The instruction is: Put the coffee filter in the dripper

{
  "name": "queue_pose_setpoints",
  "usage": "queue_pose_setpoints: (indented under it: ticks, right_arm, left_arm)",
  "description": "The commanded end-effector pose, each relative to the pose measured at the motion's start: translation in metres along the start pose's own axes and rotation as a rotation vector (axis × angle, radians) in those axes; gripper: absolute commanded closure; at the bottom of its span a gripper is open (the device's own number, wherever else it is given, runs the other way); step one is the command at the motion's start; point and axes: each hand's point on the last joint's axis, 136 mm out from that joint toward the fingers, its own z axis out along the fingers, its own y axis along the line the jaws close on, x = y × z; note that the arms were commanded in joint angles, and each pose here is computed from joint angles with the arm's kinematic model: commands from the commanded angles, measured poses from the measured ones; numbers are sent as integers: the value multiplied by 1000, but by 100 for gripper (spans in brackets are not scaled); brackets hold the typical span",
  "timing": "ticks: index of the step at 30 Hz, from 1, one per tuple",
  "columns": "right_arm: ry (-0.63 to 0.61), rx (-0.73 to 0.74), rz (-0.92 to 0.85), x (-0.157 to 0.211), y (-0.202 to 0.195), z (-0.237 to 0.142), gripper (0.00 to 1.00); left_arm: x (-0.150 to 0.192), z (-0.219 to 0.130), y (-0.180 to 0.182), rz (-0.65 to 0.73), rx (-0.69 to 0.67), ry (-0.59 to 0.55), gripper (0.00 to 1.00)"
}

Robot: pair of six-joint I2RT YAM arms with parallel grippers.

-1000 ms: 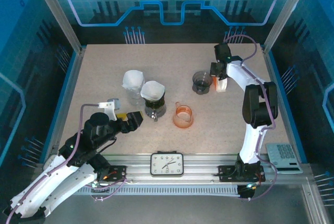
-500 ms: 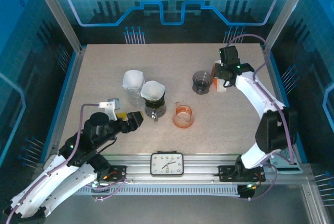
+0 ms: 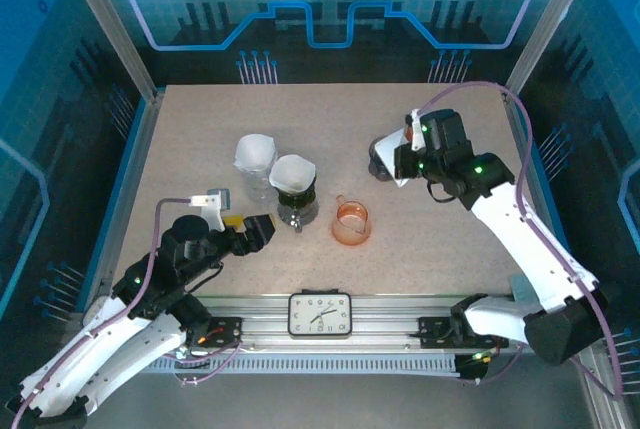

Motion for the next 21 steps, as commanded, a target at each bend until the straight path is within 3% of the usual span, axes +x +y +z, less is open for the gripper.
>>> queue_pose_setpoints:
  ticks: [1,6,16,21]
  right_arm:
    - [131,-90,-64,30,25,-20,100]
    - [264,-86,-159,53,43,-28,100]
    - [237,-37,-235,42,52,-46,100]
    - [161,154,-243,32,13,-31,100]
  left_arm:
    - [-10,-7,-5,16,9,-29,1]
    - [-8,-7,-2,5,4,-28,1]
    - [-3,-2,-18,19,80,13,1]
    - [-10,8,-50,87,142,110,3]
